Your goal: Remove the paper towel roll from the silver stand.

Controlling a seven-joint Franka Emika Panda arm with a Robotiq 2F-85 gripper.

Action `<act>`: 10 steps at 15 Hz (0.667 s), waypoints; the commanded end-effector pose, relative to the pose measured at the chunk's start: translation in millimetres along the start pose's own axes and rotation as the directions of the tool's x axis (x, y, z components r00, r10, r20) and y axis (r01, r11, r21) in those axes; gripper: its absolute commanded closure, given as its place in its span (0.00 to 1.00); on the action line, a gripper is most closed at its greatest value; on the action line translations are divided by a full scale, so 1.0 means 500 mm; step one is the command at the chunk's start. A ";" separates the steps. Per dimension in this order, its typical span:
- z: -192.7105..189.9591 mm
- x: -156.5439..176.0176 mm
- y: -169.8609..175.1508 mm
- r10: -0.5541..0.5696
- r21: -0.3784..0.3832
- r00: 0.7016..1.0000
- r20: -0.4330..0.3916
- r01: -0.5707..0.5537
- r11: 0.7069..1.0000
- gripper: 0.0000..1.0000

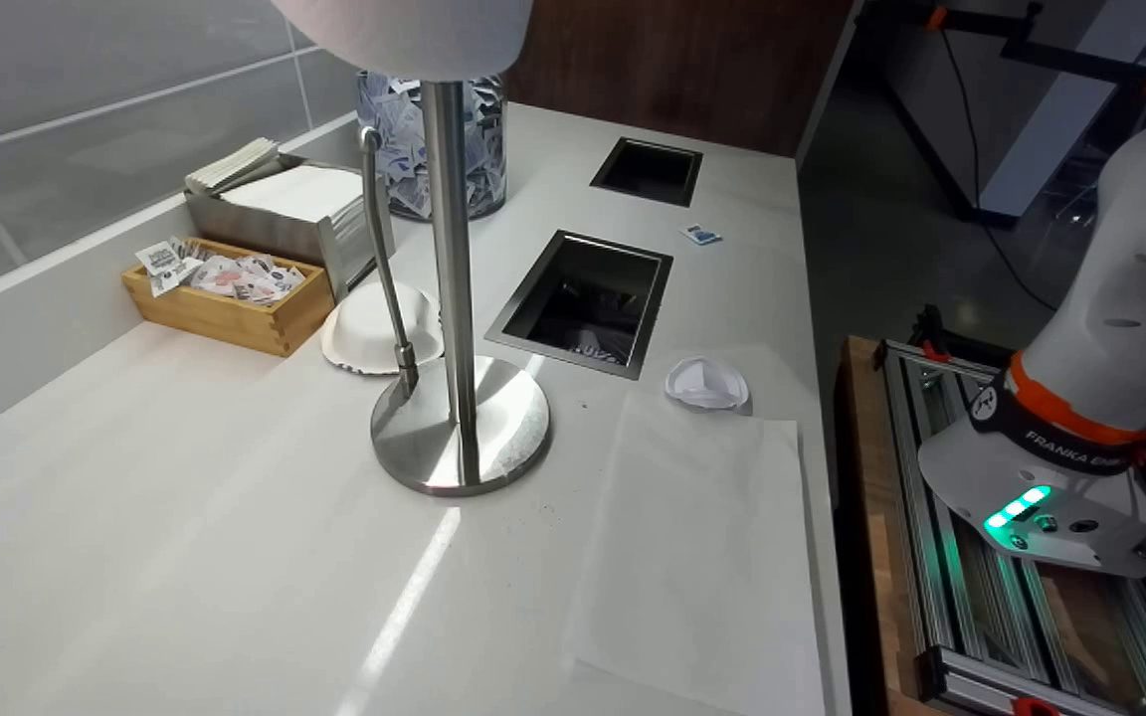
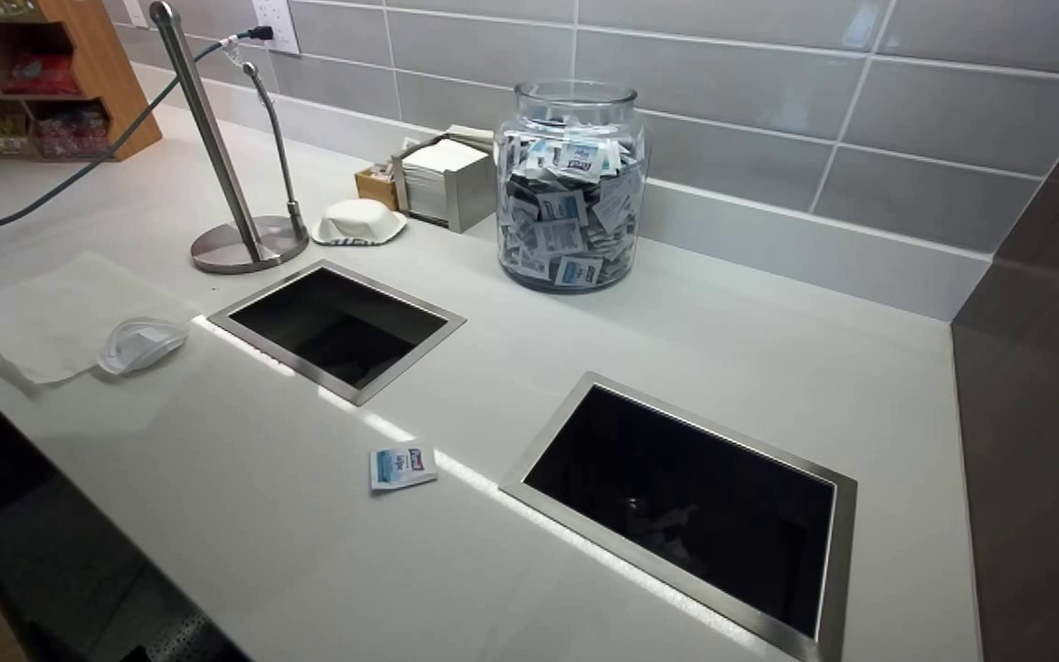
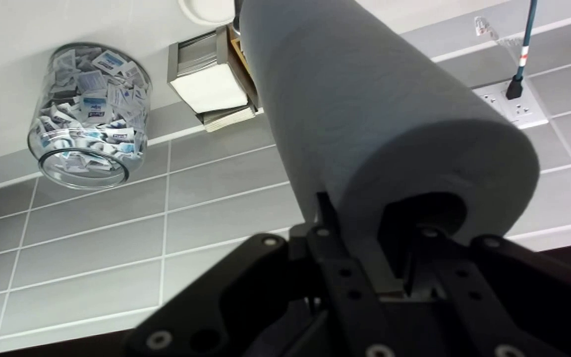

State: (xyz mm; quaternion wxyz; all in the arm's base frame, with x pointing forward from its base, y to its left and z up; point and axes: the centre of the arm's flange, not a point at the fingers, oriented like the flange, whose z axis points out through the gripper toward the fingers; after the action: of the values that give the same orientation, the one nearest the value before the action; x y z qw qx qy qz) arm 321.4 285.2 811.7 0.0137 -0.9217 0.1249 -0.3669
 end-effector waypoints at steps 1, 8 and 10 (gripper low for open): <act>-0.017 -0.030 -0.004 -0.023 0.034 0.998 0.058 0.021 0.999 0.93; 0.056 -0.056 0.005 -0.047 0.112 0.973 0.227 0.022 0.993 0.93; 0.099 -0.058 0.023 -0.057 0.110 0.960 0.274 0.028 0.994 0.93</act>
State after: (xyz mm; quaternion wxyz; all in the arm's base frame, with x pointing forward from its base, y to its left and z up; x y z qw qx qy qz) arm 325.3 295.6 778.0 0.0650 -0.9540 0.0914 -0.2780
